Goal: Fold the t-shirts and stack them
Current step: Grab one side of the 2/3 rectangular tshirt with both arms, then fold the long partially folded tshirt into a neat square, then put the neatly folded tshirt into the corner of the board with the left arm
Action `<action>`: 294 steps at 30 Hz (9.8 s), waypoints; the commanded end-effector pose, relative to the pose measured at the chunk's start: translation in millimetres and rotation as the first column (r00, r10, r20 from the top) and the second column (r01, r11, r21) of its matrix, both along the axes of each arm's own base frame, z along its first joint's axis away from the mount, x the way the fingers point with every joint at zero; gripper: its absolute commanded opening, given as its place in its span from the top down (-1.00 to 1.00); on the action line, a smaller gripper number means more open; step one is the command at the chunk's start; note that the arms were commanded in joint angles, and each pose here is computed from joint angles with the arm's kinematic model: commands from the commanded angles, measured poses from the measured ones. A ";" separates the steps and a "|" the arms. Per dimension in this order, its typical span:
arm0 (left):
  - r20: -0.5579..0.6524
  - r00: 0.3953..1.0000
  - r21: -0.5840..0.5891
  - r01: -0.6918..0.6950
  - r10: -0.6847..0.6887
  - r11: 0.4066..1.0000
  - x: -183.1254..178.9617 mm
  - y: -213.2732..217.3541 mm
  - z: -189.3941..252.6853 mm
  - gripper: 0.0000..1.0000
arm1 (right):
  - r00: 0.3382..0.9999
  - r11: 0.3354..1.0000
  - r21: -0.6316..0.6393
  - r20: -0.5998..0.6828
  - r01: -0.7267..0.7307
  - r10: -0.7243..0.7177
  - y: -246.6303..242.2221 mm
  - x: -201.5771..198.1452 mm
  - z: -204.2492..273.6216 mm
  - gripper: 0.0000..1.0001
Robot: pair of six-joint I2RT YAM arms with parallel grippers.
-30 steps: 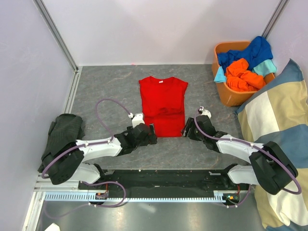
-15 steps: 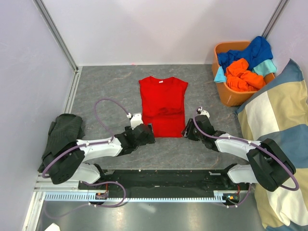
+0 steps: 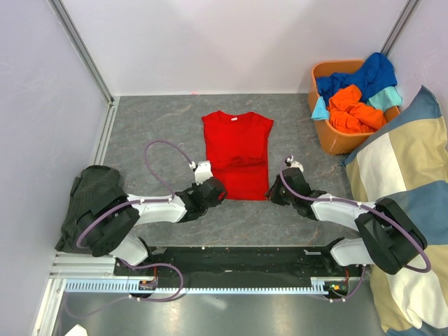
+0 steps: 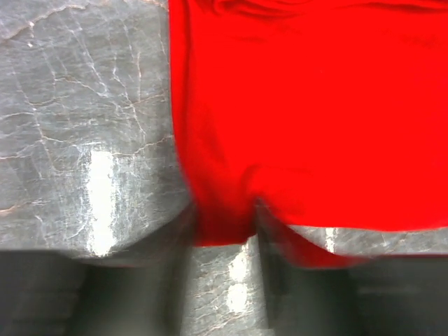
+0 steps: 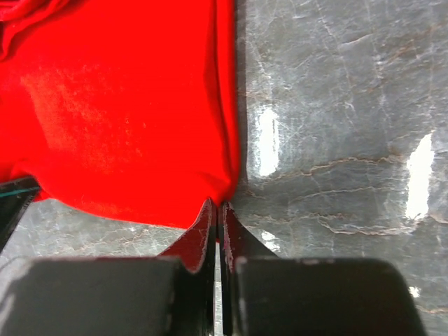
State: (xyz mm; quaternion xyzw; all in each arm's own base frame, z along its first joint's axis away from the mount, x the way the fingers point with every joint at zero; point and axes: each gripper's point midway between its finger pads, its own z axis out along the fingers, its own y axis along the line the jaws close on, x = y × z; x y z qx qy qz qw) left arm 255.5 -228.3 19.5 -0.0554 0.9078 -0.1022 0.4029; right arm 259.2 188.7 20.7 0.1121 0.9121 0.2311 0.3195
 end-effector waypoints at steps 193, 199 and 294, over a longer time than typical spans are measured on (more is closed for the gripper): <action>-0.051 0.975 -0.134 -0.223 0.218 0.966 109.0 64.8 8.9 -1.00 | 0.981 0.951 -0.245 -0.022 -0.191 0.191 35.6 8.8 61.9 -0.96; -0.145 0.973 -0.217 -0.211 0.182 0.953 65.1 64.4 -6.2 -1.00 | 0.983 0.941 -0.289 -0.011 -0.177 0.182 28.6 22.4 55.1 -0.96; 0.017 0.988 0.375 -0.148 0.153 0.915 375.0 321.5 62.7 0.96 | 0.938 0.928 -0.184 -0.196 -0.323 0.287 44.9 -4.3 -17.3 -0.96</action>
